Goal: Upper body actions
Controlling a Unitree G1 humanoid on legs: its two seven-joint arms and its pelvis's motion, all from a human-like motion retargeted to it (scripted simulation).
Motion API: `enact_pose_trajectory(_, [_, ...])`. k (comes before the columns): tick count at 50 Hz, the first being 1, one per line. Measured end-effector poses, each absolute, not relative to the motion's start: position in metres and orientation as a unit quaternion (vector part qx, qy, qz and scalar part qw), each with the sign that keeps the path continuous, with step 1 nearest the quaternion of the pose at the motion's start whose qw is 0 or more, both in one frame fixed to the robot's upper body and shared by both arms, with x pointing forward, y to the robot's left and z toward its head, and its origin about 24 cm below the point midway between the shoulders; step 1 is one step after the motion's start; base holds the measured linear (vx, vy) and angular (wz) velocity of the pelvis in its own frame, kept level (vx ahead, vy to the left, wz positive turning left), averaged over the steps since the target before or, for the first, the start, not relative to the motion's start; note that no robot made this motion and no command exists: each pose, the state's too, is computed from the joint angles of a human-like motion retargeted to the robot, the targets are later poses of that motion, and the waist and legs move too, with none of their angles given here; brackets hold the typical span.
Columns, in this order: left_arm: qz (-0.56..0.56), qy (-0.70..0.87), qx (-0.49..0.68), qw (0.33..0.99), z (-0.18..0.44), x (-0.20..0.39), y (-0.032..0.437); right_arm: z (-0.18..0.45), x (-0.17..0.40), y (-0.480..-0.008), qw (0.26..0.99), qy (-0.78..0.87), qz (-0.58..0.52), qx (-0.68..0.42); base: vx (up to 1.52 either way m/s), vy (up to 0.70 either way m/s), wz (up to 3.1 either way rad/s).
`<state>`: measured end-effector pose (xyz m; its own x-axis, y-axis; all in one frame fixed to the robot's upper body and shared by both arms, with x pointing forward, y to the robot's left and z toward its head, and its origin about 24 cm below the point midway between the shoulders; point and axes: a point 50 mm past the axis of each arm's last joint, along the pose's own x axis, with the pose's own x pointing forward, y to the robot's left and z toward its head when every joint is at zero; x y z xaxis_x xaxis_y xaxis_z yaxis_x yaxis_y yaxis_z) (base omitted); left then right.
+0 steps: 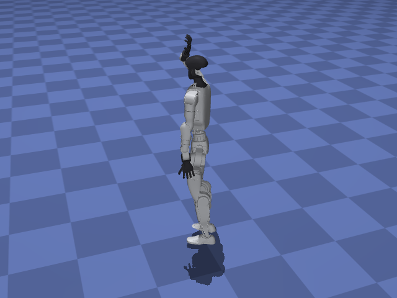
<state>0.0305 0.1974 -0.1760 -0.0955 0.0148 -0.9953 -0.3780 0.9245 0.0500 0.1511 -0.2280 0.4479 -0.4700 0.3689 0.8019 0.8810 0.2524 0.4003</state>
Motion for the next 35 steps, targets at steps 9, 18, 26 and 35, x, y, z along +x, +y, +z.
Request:
enact_pose_trajectory(9, [0.095, 0.723, -0.112, 0.675, -0.178, 0.039, 0.18, 0.46, 0.168, -0.255, 0.21, -0.667, -0.548, -0.459, -0.02, 0.02, 0.12])
enact_pose_trajectory(18, [0.099, 0.764, -0.1, 0.629, -0.177, 0.0, 0.188, 0.349, 0.23, -0.448, 0.735, -0.206, -0.586, -0.274, 0.0, 0.01, -0.08])
enact_pose_trajectory(26, [0.127, 0.786, -0.161, 0.584, -0.175, -0.035, 0.179, 0.141, 0.234, -0.47, 0.928, 0.098, -0.356, -0.047, 0.06, 0.06, -0.41])
enact_pose_trajectory(35, [0.104, 0.787, -0.176, 0.583, -0.175, -0.04, 0.169, -0.093, 0.163, -0.346, 0.832, 0.518, -0.09, -0.178, 0.05, 0.04, -0.43])
